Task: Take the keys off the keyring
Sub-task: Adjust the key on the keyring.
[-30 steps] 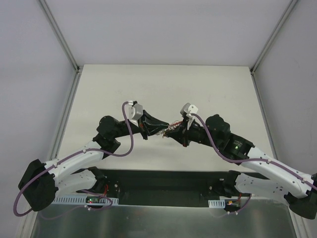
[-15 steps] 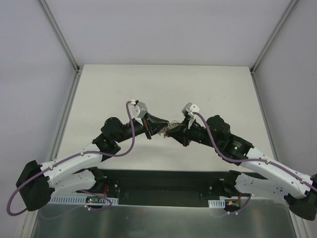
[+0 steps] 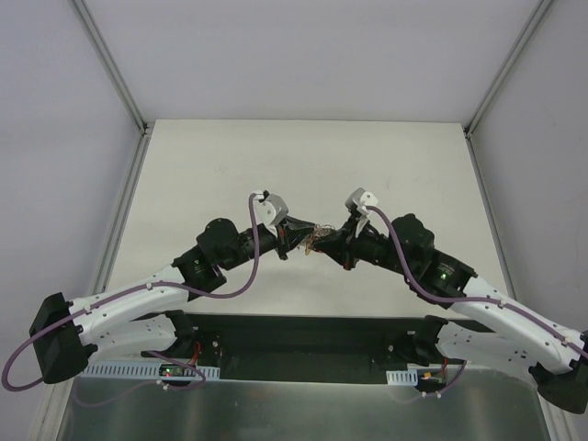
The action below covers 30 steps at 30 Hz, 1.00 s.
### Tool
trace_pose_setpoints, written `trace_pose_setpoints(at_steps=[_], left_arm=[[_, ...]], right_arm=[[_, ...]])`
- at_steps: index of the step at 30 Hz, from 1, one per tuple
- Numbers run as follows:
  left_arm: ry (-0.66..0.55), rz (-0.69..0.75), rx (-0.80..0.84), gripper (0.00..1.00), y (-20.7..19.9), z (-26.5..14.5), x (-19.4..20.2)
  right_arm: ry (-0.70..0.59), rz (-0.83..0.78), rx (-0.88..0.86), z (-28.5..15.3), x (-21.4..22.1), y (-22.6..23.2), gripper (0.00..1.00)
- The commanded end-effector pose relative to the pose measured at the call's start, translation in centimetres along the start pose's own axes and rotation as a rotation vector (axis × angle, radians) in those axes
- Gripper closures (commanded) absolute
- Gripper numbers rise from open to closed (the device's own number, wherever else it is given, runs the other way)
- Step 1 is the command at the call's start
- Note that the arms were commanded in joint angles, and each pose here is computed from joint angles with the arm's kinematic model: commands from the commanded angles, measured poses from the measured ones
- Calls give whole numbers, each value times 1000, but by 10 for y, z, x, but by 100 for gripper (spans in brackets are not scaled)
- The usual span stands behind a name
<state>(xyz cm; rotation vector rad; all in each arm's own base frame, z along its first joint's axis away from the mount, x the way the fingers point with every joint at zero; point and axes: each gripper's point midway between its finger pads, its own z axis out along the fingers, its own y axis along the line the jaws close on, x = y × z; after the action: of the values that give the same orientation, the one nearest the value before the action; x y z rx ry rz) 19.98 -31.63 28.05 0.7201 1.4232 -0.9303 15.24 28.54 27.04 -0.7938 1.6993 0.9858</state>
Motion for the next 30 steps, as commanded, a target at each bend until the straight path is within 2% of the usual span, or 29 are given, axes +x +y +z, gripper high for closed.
trace_pose_setpoints(at_steps=[1, 8, 14, 19, 23, 24, 28, 30], left_arm=[[21, 147, -139, 100, 30, -3, -8], [85, 254, -11, 100, 12, -10, -2], [103, 254, 60, 100, 0, -17, 0], [113, 233, 153, 100, -15, -27, -10], [86, 197, 296, 94, -34, -42, -22], [79, 194, 404, 94, -52, -50, -22], [48, 204, 608, 90, -85, -71, -30], [45, 208, 693, 83, -97, -79, -29]], right_arm=[[-108, 10, -124, -16, -33, 28, 99], [-78, 37, -87, -16, -31, 17, 99], [-57, 45, -66, -15, -26, 9, 99], [57, -35, -80, -21, -4, 6, 99], [49, -73, -79, -28, -6, 5, 99], [39, -82, -84, -31, -9, 7, 99], [42, -101, -82, -34, -13, 7, 99], [40, -104, -81, -36, -16, 8, 99]])
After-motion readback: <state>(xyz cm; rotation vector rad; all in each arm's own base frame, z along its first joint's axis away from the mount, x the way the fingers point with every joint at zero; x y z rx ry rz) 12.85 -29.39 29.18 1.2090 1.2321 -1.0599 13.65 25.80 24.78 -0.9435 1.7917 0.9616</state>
